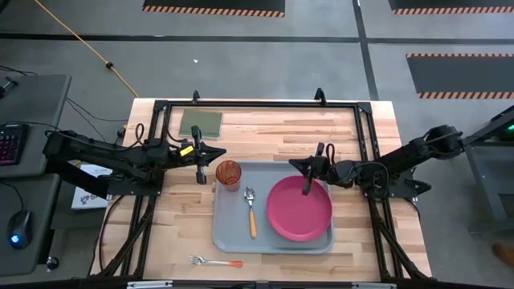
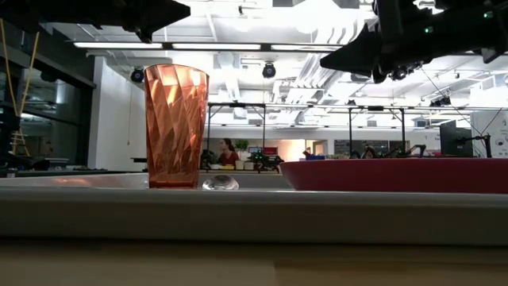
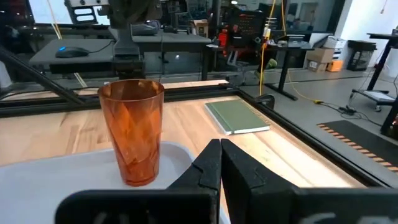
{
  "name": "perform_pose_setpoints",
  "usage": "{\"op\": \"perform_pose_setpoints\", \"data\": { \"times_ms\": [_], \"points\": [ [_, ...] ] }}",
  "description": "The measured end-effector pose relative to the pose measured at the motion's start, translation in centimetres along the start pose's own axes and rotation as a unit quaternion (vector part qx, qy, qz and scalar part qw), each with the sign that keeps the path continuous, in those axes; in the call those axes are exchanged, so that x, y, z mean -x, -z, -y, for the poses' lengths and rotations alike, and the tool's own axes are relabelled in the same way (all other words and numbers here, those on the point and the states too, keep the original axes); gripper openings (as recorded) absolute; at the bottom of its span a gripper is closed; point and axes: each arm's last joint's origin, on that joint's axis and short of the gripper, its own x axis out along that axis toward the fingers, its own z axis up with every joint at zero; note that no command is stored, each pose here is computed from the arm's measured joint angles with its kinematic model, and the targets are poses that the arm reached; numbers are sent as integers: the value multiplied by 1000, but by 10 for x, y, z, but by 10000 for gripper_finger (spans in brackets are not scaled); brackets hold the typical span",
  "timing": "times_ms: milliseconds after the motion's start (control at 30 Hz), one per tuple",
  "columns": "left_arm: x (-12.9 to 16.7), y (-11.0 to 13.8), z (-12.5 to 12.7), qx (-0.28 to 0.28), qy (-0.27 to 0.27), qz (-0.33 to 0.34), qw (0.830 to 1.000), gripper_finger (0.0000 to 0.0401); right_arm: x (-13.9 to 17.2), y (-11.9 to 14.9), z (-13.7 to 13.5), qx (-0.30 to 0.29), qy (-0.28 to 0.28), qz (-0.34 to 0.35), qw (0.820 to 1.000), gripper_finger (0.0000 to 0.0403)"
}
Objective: Pick and place plate/cup/fork/spoon on tray
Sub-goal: Put the white and orange fork to the left side of the orange spoon on the gray tray
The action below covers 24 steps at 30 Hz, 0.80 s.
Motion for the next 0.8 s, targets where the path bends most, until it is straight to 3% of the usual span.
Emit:
{"op": "perform_pose_setpoints", "data": {
  "times_ms": [133, 333, 633, 800],
  "points": [
    [0, 0, 1, 13, 13, 2, 1000, 3, -1, 0, 2, -3, 5, 2, 1000, 0],
    [1, -3, 6, -9, 102, 26, 994, 3, -1, -2, 1, -4, -6, 10, 1000, 0],
    [3, -6, 13, -48, 121, 44, 991, 5, -1, -3, 1, -10, -17, 14, 1000, 0],
    [7, -17, 28, -37, 171, 69, 982, 52, -1, -3, 1, -10, -18, 14, 1000, 0]
  ]
}}
